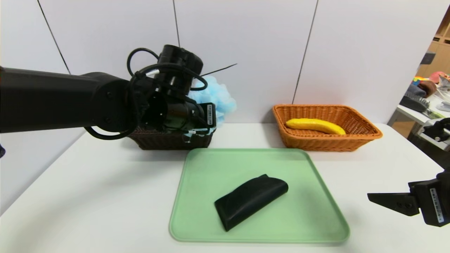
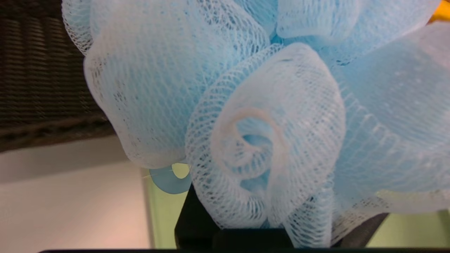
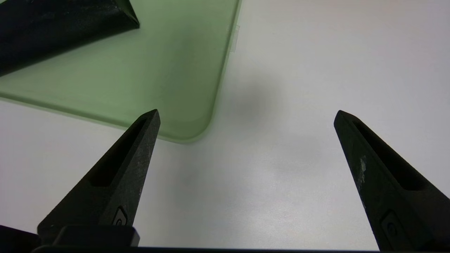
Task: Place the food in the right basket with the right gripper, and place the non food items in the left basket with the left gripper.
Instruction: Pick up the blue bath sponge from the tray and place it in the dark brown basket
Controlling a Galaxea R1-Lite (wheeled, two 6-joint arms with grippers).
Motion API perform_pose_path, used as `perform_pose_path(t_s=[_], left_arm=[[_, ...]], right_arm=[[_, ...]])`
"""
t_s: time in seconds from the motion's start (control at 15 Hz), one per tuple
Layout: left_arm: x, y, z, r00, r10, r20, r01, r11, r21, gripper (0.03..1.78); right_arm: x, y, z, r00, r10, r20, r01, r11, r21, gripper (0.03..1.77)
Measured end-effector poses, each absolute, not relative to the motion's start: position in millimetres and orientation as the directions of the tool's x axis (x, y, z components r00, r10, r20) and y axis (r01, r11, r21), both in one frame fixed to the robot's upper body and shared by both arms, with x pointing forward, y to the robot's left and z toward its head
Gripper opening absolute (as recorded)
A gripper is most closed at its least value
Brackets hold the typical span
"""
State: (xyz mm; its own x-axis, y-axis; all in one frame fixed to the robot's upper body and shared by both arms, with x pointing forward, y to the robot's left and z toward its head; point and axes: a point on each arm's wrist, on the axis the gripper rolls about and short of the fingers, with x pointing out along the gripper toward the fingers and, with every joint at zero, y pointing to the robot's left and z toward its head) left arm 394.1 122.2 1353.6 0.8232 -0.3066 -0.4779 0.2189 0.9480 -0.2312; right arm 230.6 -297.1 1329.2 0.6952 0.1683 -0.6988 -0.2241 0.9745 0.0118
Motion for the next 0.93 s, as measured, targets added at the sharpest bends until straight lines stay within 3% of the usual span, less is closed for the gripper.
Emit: perform_pose_path(t_s=[0.4,0.93], left_arm=[[432,166,1358,0.874,-0.187,-0.449,0.132,0.98,-0.151,0.3],[491,200,1315,0.866,-0.059,-0.496,0.018,0.996,-0.087,0.3]], right_arm=[[230,-297,1323,0.68,0.167,-0.714,-0.226,0.974,0.013,1.71],[227,-298,1316,0.666,0.162,-0.728,-0.225,0.974,0.012,1.71]])
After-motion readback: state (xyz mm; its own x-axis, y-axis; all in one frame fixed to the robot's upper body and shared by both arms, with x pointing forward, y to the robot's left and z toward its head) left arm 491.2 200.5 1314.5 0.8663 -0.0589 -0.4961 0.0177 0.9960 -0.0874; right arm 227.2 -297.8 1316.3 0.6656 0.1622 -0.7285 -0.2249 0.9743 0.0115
